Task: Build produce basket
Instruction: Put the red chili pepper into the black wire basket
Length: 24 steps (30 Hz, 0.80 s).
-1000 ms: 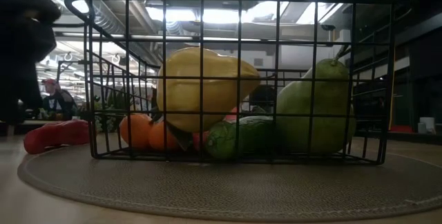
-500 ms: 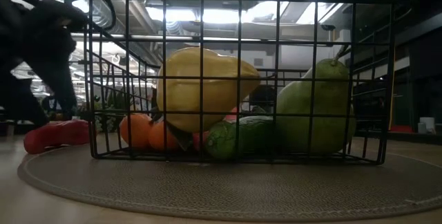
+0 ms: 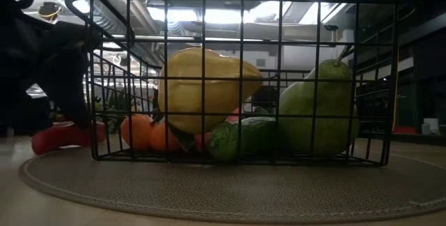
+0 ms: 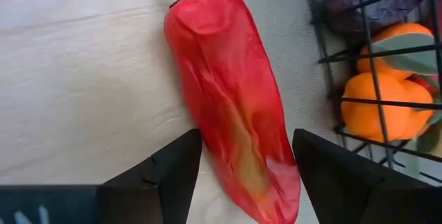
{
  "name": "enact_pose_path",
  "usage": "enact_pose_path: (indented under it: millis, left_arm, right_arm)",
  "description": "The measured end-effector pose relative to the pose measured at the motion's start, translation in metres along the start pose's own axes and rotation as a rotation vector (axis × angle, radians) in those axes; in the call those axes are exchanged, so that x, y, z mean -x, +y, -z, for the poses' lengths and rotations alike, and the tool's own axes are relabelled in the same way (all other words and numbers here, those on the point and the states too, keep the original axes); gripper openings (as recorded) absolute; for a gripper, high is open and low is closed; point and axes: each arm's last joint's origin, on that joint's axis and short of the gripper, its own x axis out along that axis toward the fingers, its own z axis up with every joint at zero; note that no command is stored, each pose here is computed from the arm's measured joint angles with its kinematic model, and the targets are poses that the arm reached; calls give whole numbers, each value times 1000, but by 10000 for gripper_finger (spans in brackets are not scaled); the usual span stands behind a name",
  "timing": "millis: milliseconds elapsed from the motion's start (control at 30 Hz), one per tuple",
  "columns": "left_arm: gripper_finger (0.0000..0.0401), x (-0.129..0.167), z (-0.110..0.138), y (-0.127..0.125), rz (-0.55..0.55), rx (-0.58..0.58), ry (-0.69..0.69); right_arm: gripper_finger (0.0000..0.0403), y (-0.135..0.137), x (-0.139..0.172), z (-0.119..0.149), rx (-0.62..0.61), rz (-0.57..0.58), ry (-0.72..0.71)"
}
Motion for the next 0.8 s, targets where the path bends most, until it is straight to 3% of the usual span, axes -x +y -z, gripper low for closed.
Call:
enact_pose_path:
  millis: [300,800]
  left_arm:
    - [216,0,-1,10,-124,32,27]
    - [215,9,-5,21,-231,-32,31]
  right_arm:
    - [204,-1,-4,-2,-14,3,7]
    - [204,-1,-7,-4,-34,2,7]
